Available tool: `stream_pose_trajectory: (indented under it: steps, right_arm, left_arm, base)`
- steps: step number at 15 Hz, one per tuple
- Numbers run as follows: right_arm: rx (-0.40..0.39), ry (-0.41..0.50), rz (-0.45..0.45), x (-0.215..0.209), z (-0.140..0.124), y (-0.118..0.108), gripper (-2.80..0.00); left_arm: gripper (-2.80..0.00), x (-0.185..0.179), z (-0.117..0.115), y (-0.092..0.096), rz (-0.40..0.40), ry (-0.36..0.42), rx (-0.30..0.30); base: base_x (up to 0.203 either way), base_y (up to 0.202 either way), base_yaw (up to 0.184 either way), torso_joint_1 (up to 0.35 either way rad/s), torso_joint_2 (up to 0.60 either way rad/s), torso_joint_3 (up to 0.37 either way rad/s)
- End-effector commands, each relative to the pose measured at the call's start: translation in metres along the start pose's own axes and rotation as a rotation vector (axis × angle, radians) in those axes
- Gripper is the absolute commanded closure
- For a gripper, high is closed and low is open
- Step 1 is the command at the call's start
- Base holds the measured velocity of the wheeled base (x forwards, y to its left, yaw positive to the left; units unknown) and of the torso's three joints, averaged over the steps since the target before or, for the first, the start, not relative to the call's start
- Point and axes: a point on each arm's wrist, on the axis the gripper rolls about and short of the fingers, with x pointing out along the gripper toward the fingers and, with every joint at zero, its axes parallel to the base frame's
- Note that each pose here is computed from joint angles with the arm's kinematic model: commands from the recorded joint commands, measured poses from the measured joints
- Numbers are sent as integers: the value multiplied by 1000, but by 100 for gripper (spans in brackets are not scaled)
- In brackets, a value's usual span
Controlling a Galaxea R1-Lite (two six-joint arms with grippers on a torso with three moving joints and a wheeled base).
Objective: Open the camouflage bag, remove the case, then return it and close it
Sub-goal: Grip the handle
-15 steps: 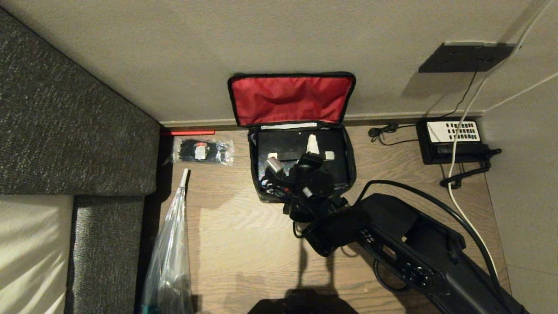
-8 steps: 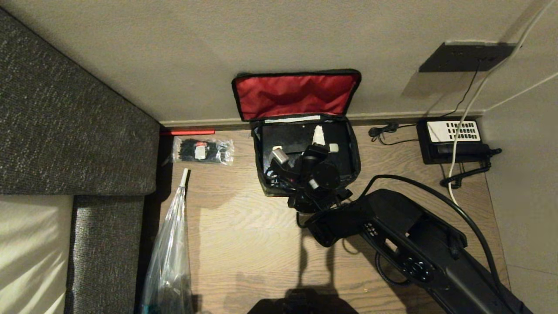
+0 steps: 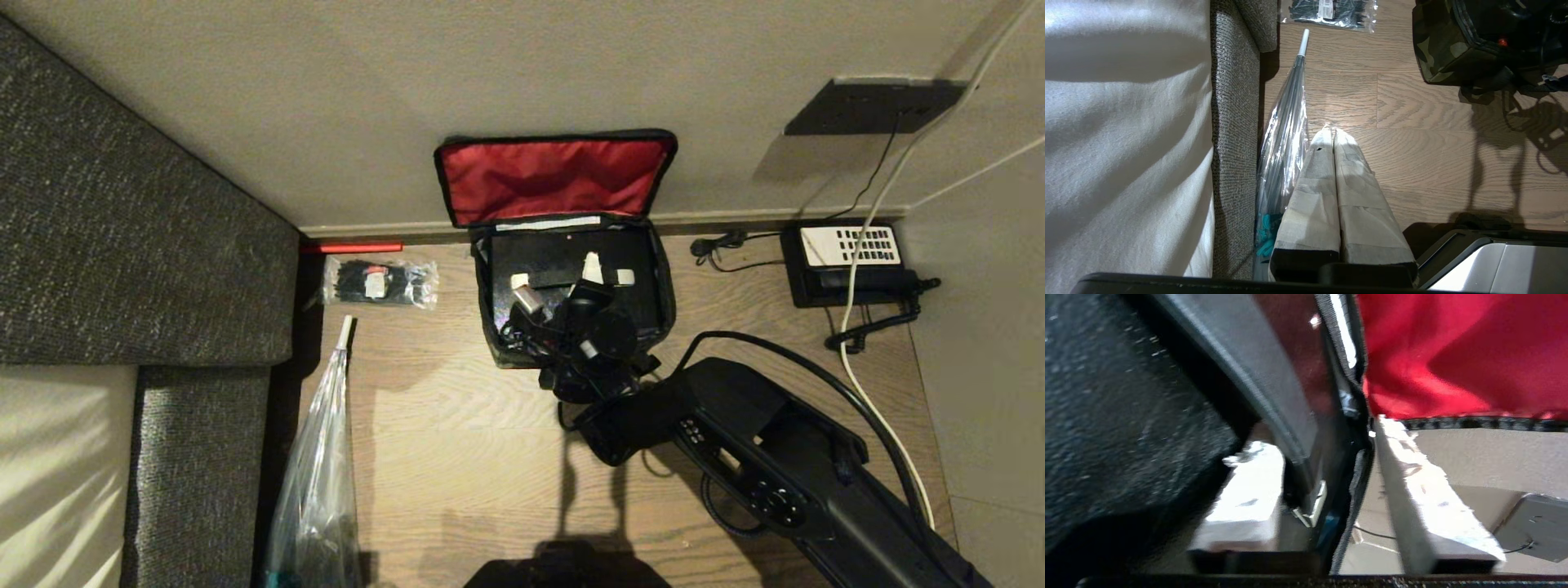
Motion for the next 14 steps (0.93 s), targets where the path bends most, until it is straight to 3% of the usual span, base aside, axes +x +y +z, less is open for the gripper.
stream_pose_trajectory:
  steps: [1, 14]
  right_arm:
    - [2, 2, -9, -1, 1, 0, 0]
    - [37, -13, -19, -8, 11, -11, 0]
  left_arm:
    - [0, 0, -1, 0, 1, 1, -2]
    - [0, 0, -1, 0, -1, 1, -1]
  base:
    - [0, 0, 0, 0, 0, 0]
    - [0, 0, 0, 0, 0, 0]
